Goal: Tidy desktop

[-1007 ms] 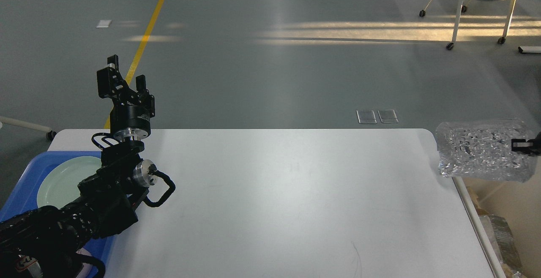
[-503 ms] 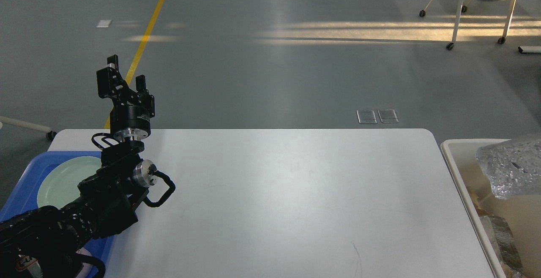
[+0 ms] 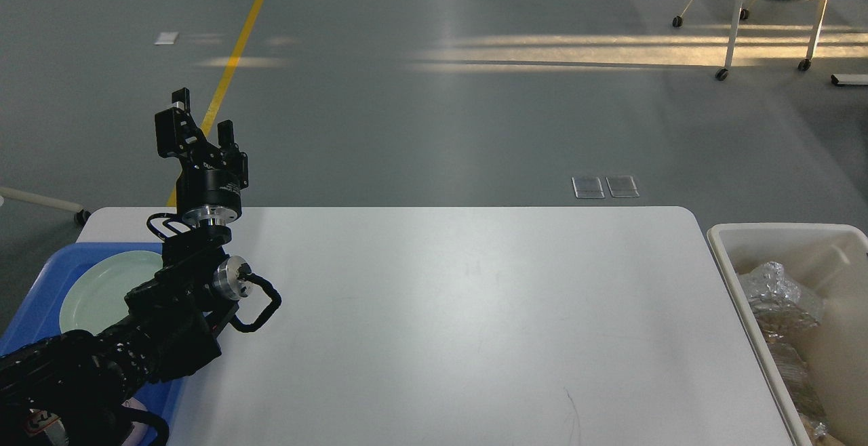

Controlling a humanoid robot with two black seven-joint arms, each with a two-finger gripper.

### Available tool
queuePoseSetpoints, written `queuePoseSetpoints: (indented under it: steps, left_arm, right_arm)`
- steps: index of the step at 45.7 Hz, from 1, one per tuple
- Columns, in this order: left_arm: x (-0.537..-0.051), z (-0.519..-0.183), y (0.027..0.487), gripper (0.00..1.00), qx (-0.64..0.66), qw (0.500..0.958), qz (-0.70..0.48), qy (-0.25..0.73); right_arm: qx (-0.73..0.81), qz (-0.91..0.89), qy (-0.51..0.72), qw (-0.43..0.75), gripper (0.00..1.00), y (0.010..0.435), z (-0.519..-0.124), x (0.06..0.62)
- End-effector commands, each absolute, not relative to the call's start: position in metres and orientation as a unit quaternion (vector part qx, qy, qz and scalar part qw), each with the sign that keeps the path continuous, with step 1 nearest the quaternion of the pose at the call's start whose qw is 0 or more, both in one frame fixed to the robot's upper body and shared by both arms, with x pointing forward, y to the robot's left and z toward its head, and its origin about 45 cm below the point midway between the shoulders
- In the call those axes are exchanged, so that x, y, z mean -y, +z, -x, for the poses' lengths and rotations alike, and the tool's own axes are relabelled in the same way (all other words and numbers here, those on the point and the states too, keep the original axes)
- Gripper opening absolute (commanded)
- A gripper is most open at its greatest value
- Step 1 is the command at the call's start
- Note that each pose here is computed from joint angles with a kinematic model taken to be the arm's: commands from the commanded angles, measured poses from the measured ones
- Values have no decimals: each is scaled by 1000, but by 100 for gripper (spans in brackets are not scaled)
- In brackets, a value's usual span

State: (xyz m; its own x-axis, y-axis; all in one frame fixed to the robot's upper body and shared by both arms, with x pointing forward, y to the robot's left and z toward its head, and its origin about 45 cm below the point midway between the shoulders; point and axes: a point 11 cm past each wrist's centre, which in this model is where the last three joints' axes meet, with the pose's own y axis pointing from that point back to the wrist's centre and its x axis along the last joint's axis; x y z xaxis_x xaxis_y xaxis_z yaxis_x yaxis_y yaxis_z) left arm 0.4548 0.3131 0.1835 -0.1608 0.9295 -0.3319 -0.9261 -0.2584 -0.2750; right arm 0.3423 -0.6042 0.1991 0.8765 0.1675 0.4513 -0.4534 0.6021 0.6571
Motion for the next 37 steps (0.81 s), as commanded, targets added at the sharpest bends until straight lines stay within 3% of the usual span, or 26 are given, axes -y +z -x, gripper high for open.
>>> queuePoseSetpoints:
  steps: [1, 17, 37]
  left_arm:
    - [-313, -455, 183, 96, 4, 609, 221, 762]
    - [-313, -455, 184, 96, 5, 609, 220, 762]
    - [-313, -455, 183, 96, 4, 609, 221, 762]
  right_arm:
    - [193, -426, 183, 865, 100, 211, -360, 589]
    - [187, -553, 133, 801, 100, 272, -385, 487]
    - [62, -734, 112, 667, 100, 408, -390, 279]
